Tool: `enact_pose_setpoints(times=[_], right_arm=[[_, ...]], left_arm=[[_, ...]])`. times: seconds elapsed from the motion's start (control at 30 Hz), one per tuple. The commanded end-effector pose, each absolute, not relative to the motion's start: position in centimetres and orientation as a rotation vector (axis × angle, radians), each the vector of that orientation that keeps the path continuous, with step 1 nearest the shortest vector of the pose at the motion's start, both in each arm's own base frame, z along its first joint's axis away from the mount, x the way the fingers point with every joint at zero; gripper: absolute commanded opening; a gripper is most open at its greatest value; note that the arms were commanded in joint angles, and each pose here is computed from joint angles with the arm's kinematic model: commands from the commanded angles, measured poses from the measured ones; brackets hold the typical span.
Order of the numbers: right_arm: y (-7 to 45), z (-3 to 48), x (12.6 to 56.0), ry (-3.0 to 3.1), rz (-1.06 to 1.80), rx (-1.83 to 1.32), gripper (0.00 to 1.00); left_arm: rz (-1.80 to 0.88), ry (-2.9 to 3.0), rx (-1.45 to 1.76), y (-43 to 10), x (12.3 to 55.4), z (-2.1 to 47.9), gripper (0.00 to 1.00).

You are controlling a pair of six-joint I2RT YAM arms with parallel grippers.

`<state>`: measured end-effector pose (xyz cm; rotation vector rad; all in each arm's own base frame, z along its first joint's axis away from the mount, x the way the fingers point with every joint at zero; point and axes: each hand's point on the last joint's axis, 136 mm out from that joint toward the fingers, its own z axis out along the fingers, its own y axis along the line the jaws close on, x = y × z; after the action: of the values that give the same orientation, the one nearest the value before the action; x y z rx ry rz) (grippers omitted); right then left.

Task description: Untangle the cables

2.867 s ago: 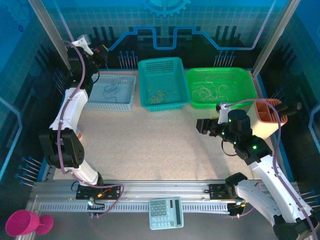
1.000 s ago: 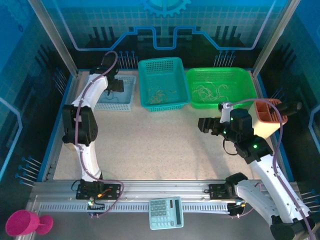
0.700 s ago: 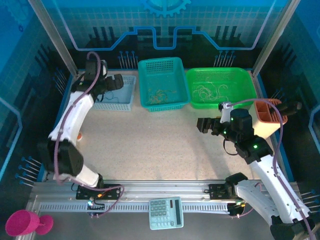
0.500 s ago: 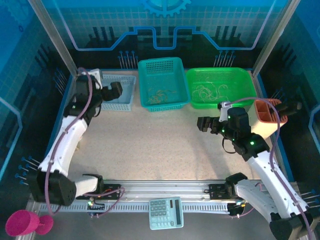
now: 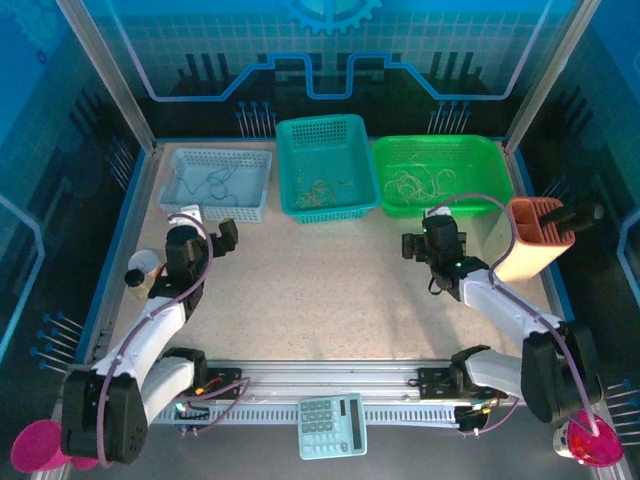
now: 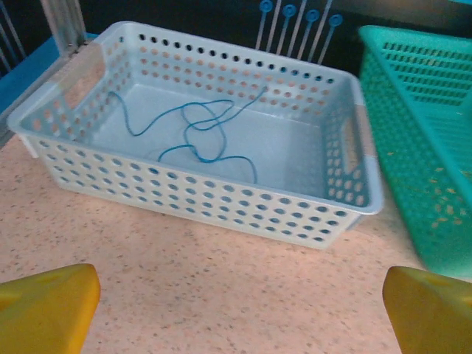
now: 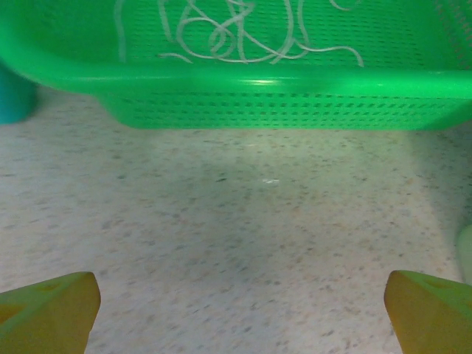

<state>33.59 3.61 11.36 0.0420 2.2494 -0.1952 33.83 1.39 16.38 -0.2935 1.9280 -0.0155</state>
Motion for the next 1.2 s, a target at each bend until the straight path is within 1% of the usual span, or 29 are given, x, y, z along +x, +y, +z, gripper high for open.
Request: enact_pose_setpoints(times=[0.0,0.03,0.13,0.23,0.4,0.5,0.63,0.83,1.17], right_arm=[[1.8,15.4,36.7,2.001,-0.293,0.091,1.00],[1.7,15.6,37.3,1.964,-0.299,0.087,1.00],[1.0,13.8,37.7,1.947,-0.318,0.067,1.00],[0.4,12.5,37.9,1.921,-0.296,0.070,1.00],[0.8,12.5,38.5,1.881,-0.168,0.005,1.00],[0.6,11.6,38.6,1.818,-0.121,-0.002,1.00],[1.5,10.2,39.0,1.850,-0.082,-0.055,1.00],[2.2,9.9,39.9,1.905,-0.015,-0.105,1.00],[2.4,9.8,39.9,1.908,-0.036,-0.113,1.00]], left_arm=[[0.068,1.785,-0.310,3.0,35.0,18.6,0.99],[0.081,1.784,-0.307,3.1,35.1,18.2,0.99],[0.099,1.784,-0.316,3.4,35.5,17.0,0.99],[0.062,1.783,-0.289,2.7,36.3,15.7,0.99],[0.067,1.805,-0.241,2.2,37.2,13.2,0.99],[0.073,1.789,-0.227,2.2,37.8,12.6,0.99],[0.053,1.811,-0.193,1.5,38.3,10.4,0.99],[0.037,1.883,-0.156,0.9,39.8,9.8,0.99],[0.019,1.878,-0.126,0.4,39.8,9.7,0.99]])
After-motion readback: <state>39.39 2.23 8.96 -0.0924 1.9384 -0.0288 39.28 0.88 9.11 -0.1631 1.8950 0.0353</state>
